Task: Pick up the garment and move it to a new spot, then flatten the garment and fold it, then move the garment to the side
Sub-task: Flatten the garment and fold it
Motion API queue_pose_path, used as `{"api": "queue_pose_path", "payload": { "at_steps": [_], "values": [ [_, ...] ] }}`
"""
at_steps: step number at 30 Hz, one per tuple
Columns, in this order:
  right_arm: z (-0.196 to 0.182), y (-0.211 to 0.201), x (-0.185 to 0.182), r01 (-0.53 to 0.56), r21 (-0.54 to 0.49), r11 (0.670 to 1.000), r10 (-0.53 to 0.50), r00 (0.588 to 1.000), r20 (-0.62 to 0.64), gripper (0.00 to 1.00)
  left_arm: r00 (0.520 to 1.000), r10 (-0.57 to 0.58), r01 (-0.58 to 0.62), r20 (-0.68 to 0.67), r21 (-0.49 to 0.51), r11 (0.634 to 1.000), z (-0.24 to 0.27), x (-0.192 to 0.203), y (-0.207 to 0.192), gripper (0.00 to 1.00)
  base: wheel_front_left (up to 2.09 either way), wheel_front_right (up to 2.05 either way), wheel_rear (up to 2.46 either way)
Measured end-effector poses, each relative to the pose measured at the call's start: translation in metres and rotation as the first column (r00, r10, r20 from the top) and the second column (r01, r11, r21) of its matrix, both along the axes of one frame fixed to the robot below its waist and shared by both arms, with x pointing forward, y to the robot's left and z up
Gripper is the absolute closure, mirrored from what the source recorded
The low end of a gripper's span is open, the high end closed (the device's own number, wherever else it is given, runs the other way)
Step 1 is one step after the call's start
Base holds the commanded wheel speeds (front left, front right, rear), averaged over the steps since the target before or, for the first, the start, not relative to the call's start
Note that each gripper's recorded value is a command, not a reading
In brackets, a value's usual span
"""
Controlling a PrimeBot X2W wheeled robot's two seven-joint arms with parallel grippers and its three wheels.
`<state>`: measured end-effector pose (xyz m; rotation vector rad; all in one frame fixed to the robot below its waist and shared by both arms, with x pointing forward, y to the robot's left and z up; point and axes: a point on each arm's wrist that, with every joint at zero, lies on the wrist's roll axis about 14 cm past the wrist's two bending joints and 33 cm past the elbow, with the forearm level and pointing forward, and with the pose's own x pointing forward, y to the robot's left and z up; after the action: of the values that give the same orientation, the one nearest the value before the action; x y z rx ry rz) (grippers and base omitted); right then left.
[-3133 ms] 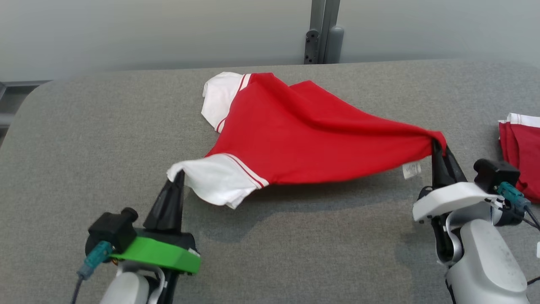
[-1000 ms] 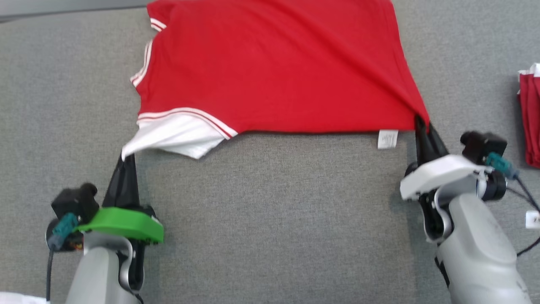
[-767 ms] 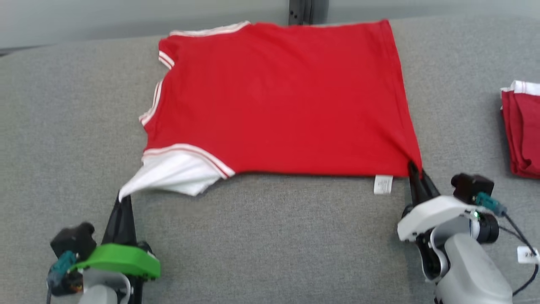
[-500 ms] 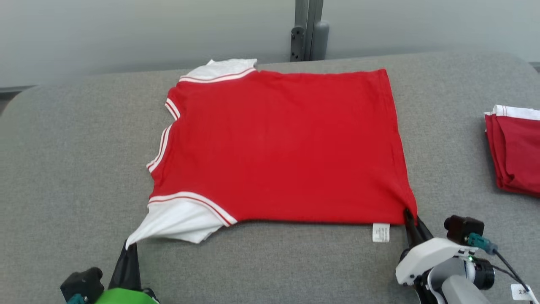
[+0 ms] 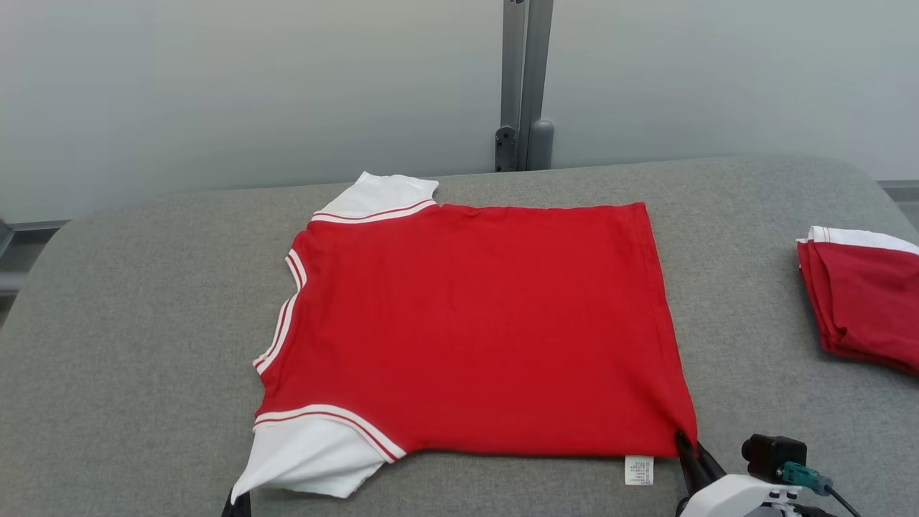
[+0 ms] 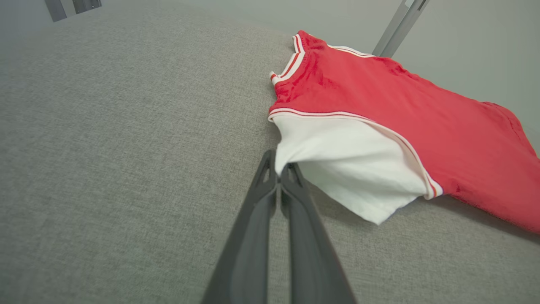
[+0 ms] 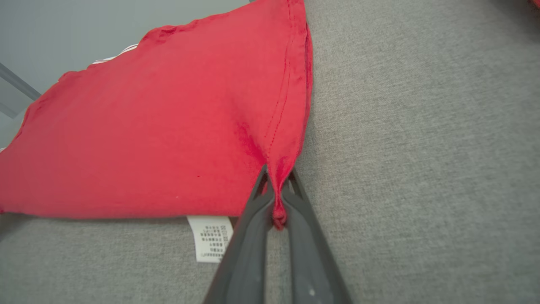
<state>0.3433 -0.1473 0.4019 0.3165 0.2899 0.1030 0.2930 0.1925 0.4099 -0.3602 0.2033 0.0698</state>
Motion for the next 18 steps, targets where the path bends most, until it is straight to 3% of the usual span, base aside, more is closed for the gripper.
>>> {"api": "queue_pose_path", "payload": {
  "at_steps": [5, 11, 18],
  "values": [
    [0.01, -0.004, 0.008, 0.011, 0.002, 1.0, -0.011, 0.999, 0.033, 1.0, 0.999, -0.028, 0.028, 0.044, 0.01, 1.0, 0.013, 0.009, -0.008, 1.0, 0.0, 0.0, 0.0],
    [0.03, -0.007, 0.035, 0.034, 0.02, 0.999, -0.036, 0.995, 0.094, 1.0, 0.985, -0.073, 0.067, 0.157, 0.04, 0.997, 0.049, 0.047, -0.018, 1.0, 0.0, 0.0, 0.0],
    [0.042, -0.004, 0.069, 0.015, -0.027, 1.0, -0.012, 0.992, 0.122, 1.0, 0.965, -0.117, 0.097, 0.236, 0.095, 0.991, 0.078, 0.093, -0.027, 1.0, 0.0, 0.0, 0.0]
  ]
}}
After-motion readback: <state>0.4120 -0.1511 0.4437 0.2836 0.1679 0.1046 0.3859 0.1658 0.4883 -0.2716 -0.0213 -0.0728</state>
